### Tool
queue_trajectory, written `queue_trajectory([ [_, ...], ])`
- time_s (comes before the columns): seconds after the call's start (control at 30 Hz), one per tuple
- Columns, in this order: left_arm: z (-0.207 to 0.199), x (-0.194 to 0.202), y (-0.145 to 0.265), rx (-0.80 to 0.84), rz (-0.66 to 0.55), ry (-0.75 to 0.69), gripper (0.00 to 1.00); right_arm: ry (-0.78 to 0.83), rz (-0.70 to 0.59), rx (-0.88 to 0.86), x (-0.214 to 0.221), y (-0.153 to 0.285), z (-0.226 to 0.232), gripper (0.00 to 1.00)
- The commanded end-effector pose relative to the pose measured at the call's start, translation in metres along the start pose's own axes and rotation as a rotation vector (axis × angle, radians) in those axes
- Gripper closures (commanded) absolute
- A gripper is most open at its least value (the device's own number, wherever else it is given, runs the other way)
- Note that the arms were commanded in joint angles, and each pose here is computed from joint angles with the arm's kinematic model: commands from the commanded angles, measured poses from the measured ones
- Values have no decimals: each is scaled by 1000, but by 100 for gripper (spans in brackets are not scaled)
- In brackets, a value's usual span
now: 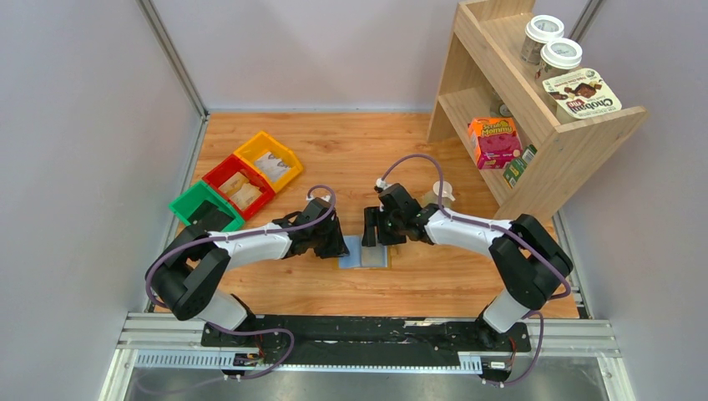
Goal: Take the credit cards out of the card holder
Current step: Remove the credit card from the card holder.
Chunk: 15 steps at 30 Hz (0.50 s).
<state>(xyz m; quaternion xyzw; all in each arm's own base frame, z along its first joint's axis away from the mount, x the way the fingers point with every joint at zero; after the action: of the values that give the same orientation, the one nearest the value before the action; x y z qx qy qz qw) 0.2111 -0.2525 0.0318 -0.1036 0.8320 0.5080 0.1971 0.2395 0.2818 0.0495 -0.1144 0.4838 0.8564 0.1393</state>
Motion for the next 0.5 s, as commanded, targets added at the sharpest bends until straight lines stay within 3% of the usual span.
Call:
queue_trajectory([
  [0.0,10,11,-2,-33,37,-2,70,34,9,-79,-2,1,21,36],
  [0.47,8,12,-2,-14,36,-1,70,59,78,-270,7,12,59,39],
])
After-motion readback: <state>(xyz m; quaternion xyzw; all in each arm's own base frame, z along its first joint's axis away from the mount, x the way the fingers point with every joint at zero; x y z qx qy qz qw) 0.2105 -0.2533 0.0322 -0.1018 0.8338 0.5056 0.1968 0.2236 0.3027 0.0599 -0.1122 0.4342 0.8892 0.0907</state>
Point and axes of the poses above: each gripper's point midway between its finger pads, its own y axis back along the fingers, its own z axis along the line the jaws close on, x = y × z, the point moved 1 cm from there along y, back along the fingers, and after that the axes turned 14 degrees about -y, right-handed, at the moved point
